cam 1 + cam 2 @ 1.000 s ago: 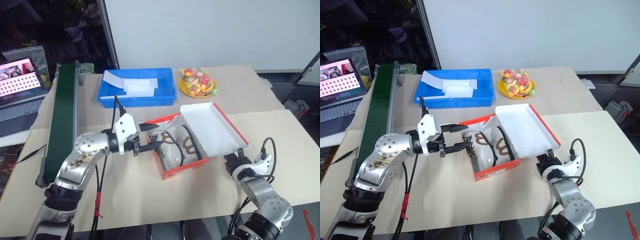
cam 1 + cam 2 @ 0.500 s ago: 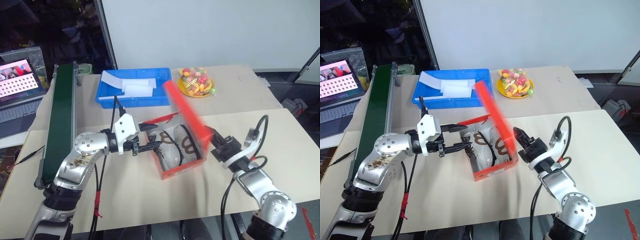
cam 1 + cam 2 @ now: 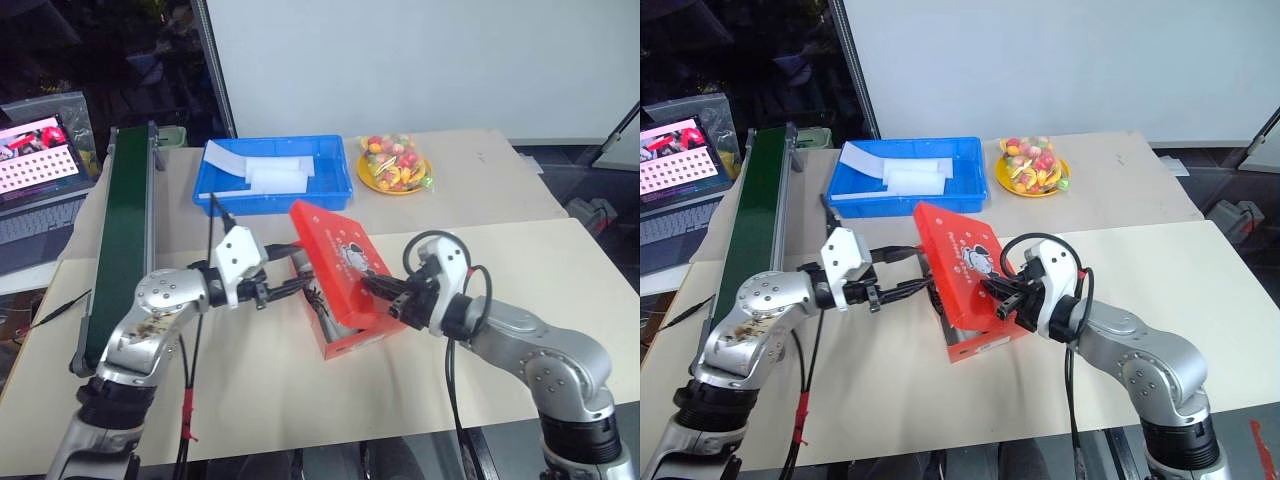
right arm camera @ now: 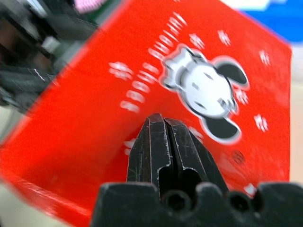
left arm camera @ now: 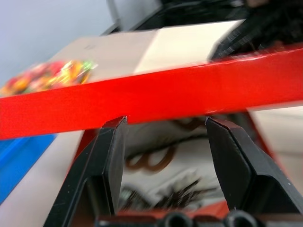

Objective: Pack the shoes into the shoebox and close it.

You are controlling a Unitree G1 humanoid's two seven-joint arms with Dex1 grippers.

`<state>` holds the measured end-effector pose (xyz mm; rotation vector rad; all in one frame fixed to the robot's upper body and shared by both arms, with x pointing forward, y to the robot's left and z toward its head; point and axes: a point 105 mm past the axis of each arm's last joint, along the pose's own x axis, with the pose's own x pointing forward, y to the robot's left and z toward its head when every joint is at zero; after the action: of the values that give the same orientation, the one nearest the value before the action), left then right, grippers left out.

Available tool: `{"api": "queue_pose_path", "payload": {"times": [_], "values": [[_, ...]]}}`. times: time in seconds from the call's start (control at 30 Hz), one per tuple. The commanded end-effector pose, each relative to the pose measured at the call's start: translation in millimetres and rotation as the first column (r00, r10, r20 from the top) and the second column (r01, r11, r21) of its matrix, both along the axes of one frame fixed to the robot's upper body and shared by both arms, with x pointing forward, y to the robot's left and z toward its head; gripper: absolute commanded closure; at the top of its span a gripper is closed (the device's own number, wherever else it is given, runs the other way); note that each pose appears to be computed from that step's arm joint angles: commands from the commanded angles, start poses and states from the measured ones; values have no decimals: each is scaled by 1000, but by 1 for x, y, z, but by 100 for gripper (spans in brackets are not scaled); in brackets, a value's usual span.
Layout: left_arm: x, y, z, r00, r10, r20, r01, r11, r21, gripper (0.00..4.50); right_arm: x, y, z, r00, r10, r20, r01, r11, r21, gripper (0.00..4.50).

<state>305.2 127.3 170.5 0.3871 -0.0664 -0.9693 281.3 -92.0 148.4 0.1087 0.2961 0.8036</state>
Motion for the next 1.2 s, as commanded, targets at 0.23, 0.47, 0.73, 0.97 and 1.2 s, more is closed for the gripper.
{"api": "queue_pose_path", "payload": {"times": [0.23, 0.47, 0.73, 0.97, 1.2], "values": [[-20, 37, 2, 987, 155, 35, -157, 987, 35, 170, 17, 8, 6, 1000, 11, 11, -12, 1000, 10, 439], [-29, 22, -2, 993, 113, 17, -114, 993, 29, 170, 18, 13, -30, 997, 33, -75, -43, 991, -127, 439], [-23, 11, -1, 991, 129, 18, -129, 992, -8, 170, 15, 24, -47, 993, 55, -100, -75, 974, -212, 439], [-16, 11, 5, 974, 224, 14, -222, 970, -97, 170, 26, 9, -26, 999, -11, -52, 4, 990, -138, 439], [12, 36, 14, 862, 508, -3, -496, 841, -215, 170, 46, -39, 72, 983, -155, 102, 120, 950, 288, 439]]}}
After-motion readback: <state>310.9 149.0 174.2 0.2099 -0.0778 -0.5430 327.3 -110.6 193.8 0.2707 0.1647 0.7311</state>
